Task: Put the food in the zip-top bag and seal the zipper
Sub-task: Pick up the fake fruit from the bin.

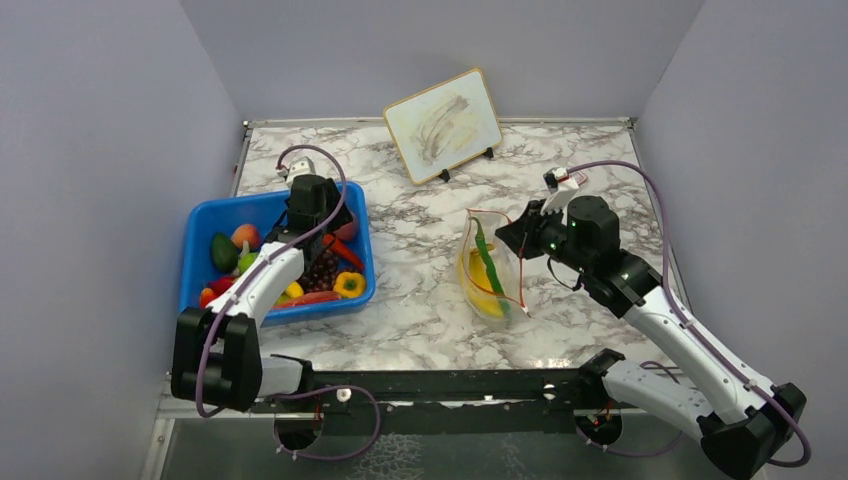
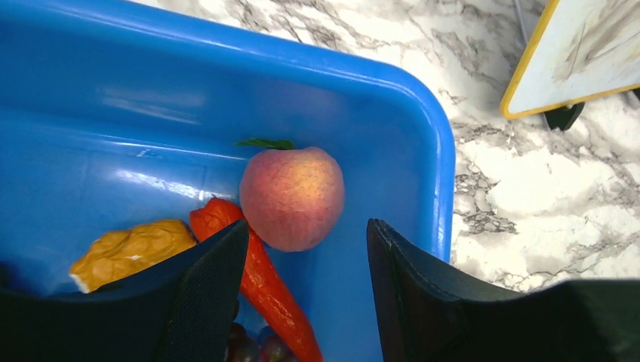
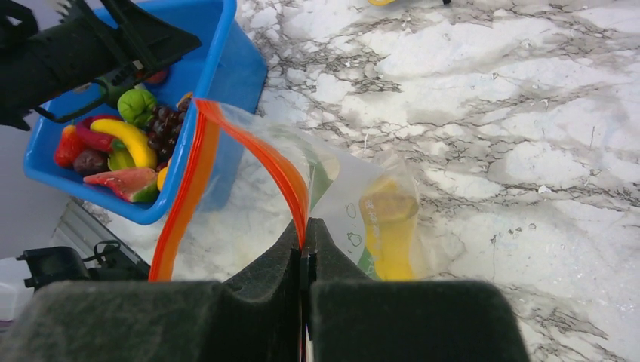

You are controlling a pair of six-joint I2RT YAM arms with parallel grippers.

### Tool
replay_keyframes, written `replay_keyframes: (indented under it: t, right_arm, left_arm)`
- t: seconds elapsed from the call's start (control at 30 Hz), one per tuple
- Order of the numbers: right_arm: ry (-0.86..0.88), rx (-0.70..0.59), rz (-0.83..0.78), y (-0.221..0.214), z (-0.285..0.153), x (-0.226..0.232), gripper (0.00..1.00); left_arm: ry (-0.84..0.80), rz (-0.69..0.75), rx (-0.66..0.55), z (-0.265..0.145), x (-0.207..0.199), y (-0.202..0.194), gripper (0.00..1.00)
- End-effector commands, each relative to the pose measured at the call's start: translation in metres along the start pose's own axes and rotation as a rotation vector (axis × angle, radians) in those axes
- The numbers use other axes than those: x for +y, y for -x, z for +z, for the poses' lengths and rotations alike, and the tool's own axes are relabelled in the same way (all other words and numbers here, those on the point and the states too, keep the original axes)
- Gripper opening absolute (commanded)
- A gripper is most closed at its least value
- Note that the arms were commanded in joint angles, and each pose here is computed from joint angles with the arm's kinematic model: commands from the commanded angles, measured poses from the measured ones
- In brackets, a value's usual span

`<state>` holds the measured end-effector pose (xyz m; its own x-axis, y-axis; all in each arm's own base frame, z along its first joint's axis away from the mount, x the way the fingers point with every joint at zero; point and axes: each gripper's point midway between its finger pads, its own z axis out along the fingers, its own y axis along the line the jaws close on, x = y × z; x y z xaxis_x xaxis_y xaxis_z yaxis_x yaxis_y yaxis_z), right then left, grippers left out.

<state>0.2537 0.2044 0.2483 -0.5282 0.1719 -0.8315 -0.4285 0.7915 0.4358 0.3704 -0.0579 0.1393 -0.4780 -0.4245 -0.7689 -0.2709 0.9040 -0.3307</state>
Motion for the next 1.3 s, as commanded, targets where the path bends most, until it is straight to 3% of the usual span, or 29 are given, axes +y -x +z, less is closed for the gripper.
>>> replay_keyframes:
  t: [0.0, 0.4, 0.57, 0.77, 0.9, 1.27]
  right_arm:
    - [0.023, -0.055, -0.024, 0.022, -0.014, 0.011, 0.01]
    - [0.010, -0.041, -0.012, 0.013, -0.015, 0.006, 0.01]
    - [0.017, -0.037, -0.010, 0.012, -0.014, 0.007, 0.01]
    - [0.026, -0.041, -0.011, 0.011, -0.015, 0.008, 0.01]
    - [0.030, -0.038, -0.005, 0.008, -0.015, 0.008, 0.01]
    - [0.070, 0.007, 0.045, -0.010, -0.009, 0.011, 0.01]
  left_arm:
    - [-0.072, 0.014, 0.090, 0.020, -0.009, -0.025, 0.61]
    - [-0.035, 0.064, 0.166, 0.042, 0.004, -0.052, 0.78]
    - [-0.058, 0.069, 0.159, 0.046, 0.000, -0.051, 0.79]
    - [-0.054, 0.081, 0.165, 0.049, 0.002, -0.056, 0.64]
    - [-0.039, 0.096, 0.171, 0.047, 0.005, -0.055, 0.47]
    - [-0.006, 0.093, 0.095, 0.027, 0.011, -0.033, 0.37]
